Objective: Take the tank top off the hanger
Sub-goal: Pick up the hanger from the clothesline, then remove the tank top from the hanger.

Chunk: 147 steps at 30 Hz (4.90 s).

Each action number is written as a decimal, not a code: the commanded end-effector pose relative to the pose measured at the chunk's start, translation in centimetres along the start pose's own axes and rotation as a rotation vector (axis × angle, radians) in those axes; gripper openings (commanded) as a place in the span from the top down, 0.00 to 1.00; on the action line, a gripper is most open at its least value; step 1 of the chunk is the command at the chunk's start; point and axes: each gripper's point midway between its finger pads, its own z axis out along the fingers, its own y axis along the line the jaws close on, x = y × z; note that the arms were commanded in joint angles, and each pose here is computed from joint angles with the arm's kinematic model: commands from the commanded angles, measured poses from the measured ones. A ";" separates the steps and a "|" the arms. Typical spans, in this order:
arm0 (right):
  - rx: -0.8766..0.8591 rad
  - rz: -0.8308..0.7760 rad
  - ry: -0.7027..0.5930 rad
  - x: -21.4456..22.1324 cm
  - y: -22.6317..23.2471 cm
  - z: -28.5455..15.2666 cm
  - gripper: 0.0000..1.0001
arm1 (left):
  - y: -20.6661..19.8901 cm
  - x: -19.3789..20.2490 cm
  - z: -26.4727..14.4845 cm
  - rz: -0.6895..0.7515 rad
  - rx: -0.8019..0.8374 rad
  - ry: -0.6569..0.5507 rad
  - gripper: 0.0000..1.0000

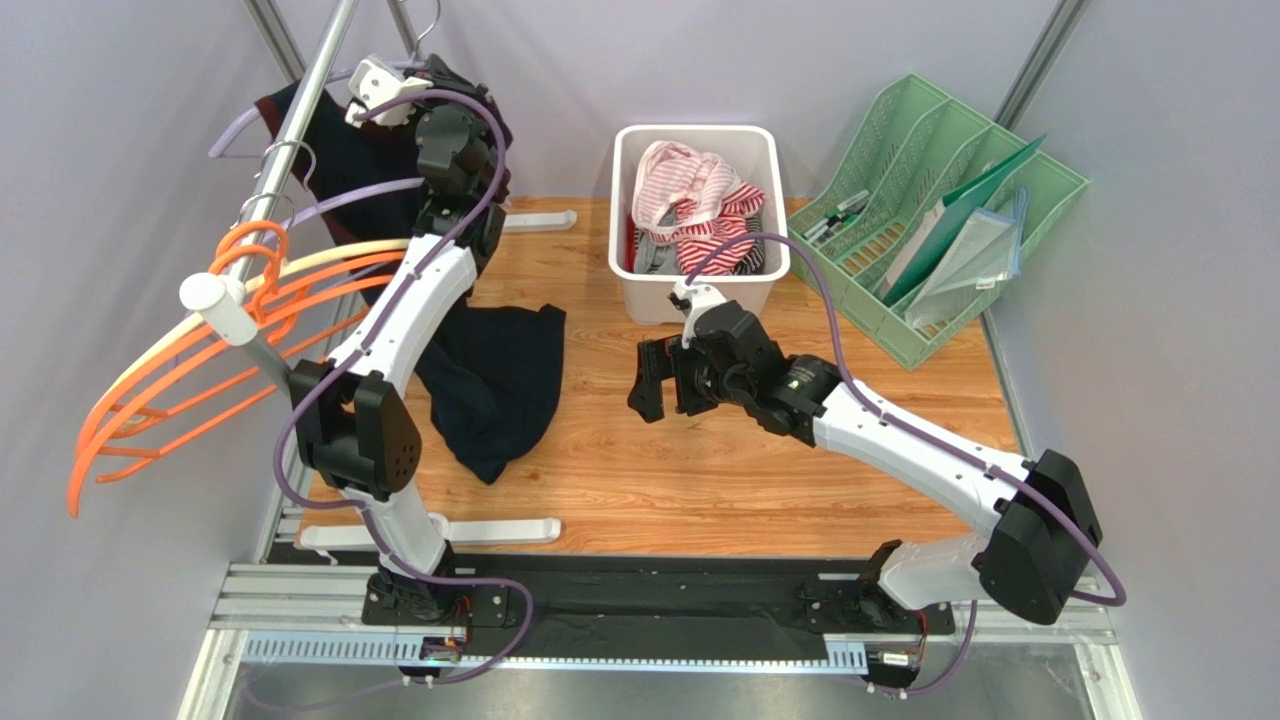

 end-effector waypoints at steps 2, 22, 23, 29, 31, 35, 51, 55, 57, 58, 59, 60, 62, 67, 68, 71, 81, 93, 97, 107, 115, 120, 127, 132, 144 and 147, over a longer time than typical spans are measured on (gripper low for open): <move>-0.048 0.019 -0.075 -1.7 1.1 -1.4 0.00 | -5.2 -1.5 -2.6 -0.119 0.180 0.152 1.00; 0.082 -0.072 -0.240 -3.6 -1.7 -10.3 0.00 | -10.1 1.4 -18.2 -0.387 0.378 0.838 1.00; 0.090 -0.084 -0.258 -3.9 -1.9 -11.2 0.00 | -10.2 1.4 -18.9 -0.386 0.385 0.860 1.00; 0.074 -0.134 -0.321 -4.4 -1.8 -14.4 0.01 | -11.7 1.0 -24.2 -0.425 0.472 1.000 1.00; 0.040 -0.160 -0.338 -4.7 -1.2 -15.1 0.01 | -12.2 0.9 -26.0 -0.434 0.490 1.055 1.00; -0.031 -0.215 -0.376 -5.3 0.1 -16.5 0.06 | -12.6 1.1 -28.9 -0.456 0.500 1.139 1.00; -0.159 -0.200 -0.644 -3.1 -0.6 -18.0 0.00 | -15.7 -1.4 -35.0 -0.688 0.521 1.320 1.00; -0.191 -0.198 -0.763 -2.9 -1.0 -18.8 0.00 | -15.3 -2.2 -35.1 -0.779 0.461 1.335 1.00; -0.230 -0.189 -0.840 -2.9 -0.9 -19.1 0.00 | -15.4 -3.2 -35.2 -0.835 0.465 1.334 1.00; -0.248 -0.187 -0.875 -3.1 -0.7 -19.4 0.00 | -15.3 -3.3 -35.2 -0.842 0.461 1.334 1.00; -0.264 -0.187 -0.895 -3.1 -0.6 -19.6 0.00 | -15.4 -3.6 -35.4 -0.847 0.461 1.335 1.00; -0.278 -0.183 -0.932 -3.5 -0.3 -20.0 0.00 | -15.5 -3.8 -35.6 -0.856 0.459 1.347 1.00; -0.273 -0.185 -0.933 -3.5 -0.5 -19.3 0.00 | -15.9 -4.3 -35.9 -0.877 0.466 1.362 1.00; -0.228 -0.186 -0.947 -4.2 -1.0 -18.2 0.02 | -17.1 -5.5 -37.3 -0.908 0.497 1.400 1.00; -0.200 -0.162 -0.959 -4.5 -1.5 -18.2 0.03 | -17.3 -5.8 -37.4 -0.913 0.504 1.401 1.00; -0.223 -0.158 -0.974 -4.8 -1.1 -18.4 0.13 | -17.8 -6.1 -37.9 -0.926 0.512 1.410 1.00; -0.247 -0.120 -0.955 -4.4 -1.0 -18.0 0.86 | -19.0 -6.5 -37.8 -0.944 0.538 1.394 1.00; -0.216 0.033 -0.876 0.3 -4.0 -20.5 1.00 | -17.6 -6.6 -31.3 -0.506 0.624 0.948 1.00; -0.164 0.093 -0.796 2.7 -5.7 -19.8 1.00 | -17.9 -6.5 -31.2 -0.514 0.631 0.938 1.00; -0.220 0.197 -0.677 4.8 -5.2 -15.8 1.00 | -20.4 -6.7 -33.9 -0.701 0.728 1.091 1.00; -0.387 0.094 -0.470 6.8 -1.1 -11.8 1.00 | -21.6 -7.4 -35.5 -0.887 0.788 1.203 1.00; -0.366 0.124 -0.419 6.9 -1.1 -10.4 1.00 | -21.8 -7.9 -37.1 -0.921 0.828 1.295 1.00; -0.131 0.184 -0.495 1.5 -3.8 -10.0 1.00 | -19.5 -10.4 -42.6 -0.880 0.988 1.594 1.00; -0.129 0.203 -0.458 -2.1 -3.8 -8.4 1.00 | -15.8 -12.8 -45.4 -0.851 1.034 1.719 1.00; -0.034 0.384 -0.391 -9.5 -7.8 -3.4 1.00 | -8.1 -12.4 -50.5 -0.762 1.018 1.920 1.00; -0.090 0.361 -0.271 -7.3 -6.8 -1.9 0.93 | -8.3 -12.8 -50.7 -0.725 1.076 1.921 1.00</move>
